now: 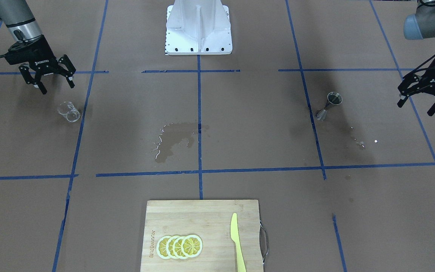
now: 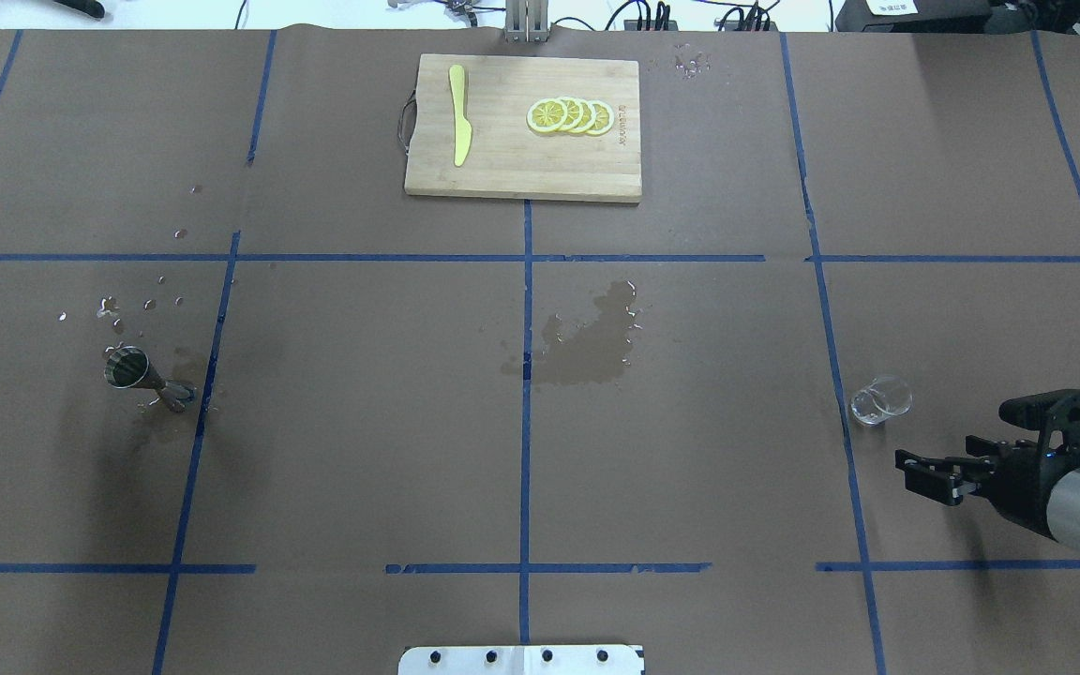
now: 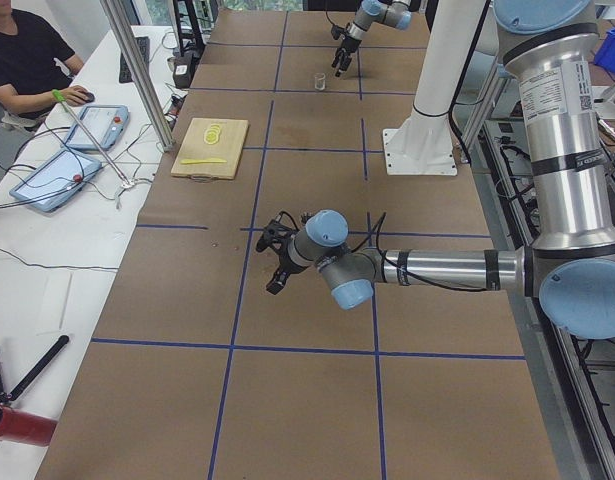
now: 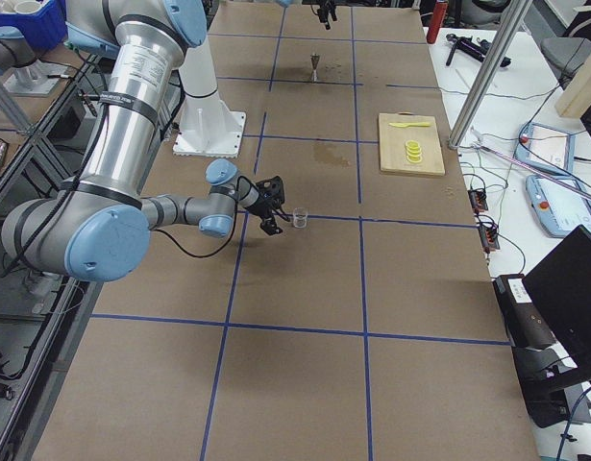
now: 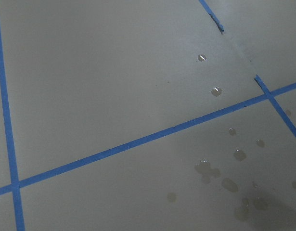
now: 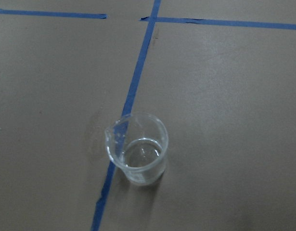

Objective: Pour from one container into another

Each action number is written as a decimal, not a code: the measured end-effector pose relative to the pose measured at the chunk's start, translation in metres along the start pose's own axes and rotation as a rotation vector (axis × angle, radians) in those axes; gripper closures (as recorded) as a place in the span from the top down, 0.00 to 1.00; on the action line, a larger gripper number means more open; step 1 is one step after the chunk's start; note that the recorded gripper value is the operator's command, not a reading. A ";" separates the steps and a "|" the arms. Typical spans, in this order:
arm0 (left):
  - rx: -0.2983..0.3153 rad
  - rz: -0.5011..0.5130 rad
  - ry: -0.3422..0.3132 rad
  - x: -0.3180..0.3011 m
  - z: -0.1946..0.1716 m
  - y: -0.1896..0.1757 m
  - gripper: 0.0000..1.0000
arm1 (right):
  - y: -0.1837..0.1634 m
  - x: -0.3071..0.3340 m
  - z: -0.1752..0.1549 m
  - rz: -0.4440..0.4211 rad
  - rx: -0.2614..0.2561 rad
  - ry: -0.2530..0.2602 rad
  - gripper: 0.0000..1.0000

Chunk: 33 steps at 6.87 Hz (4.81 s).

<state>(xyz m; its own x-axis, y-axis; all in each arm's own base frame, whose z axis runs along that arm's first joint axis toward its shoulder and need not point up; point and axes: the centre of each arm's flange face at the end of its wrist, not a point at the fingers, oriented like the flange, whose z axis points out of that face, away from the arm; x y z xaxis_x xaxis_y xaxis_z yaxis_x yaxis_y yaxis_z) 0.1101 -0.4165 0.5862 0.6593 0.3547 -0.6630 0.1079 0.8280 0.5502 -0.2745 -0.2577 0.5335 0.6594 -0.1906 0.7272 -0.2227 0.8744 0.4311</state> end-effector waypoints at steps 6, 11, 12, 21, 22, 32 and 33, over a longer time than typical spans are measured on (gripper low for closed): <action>-0.102 0.063 -0.113 -0.063 -0.006 -0.024 1.00 | -0.091 0.202 -0.048 -0.119 -0.198 0.044 1.00; -0.341 -0.132 -0.066 -0.088 -0.049 -0.071 1.00 | -0.187 0.249 -0.100 0.002 -0.332 0.000 1.00; -0.372 -0.171 -0.034 -0.087 -0.052 -0.062 1.00 | -0.197 0.243 -0.112 -0.041 -0.380 0.006 1.00; -0.342 -0.153 0.023 -0.071 -0.067 -0.061 1.00 | -0.184 0.261 -0.138 -0.031 -0.538 0.058 1.00; -0.343 -0.143 0.022 -0.072 -0.069 -0.068 1.00 | -0.181 0.264 -0.137 -0.023 -0.544 0.059 1.00; -0.407 -0.103 -0.143 -0.151 -0.125 -0.051 1.00 | -0.181 0.280 -0.121 -0.036 -0.533 0.067 1.00; -0.407 -0.105 -0.141 -0.151 -0.125 -0.051 1.00 | -0.181 0.280 -0.120 -0.035 -0.533 0.067 1.00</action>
<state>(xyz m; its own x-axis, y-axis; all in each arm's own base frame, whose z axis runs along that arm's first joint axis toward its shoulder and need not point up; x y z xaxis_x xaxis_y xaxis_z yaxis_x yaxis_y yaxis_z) -0.0876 -0.4579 0.5945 0.7587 0.2201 -0.6131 -0.1033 0.9699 0.2204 0.0371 -0.4157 0.5949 0.7083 -0.2098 0.6740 0.1838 0.9767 0.1109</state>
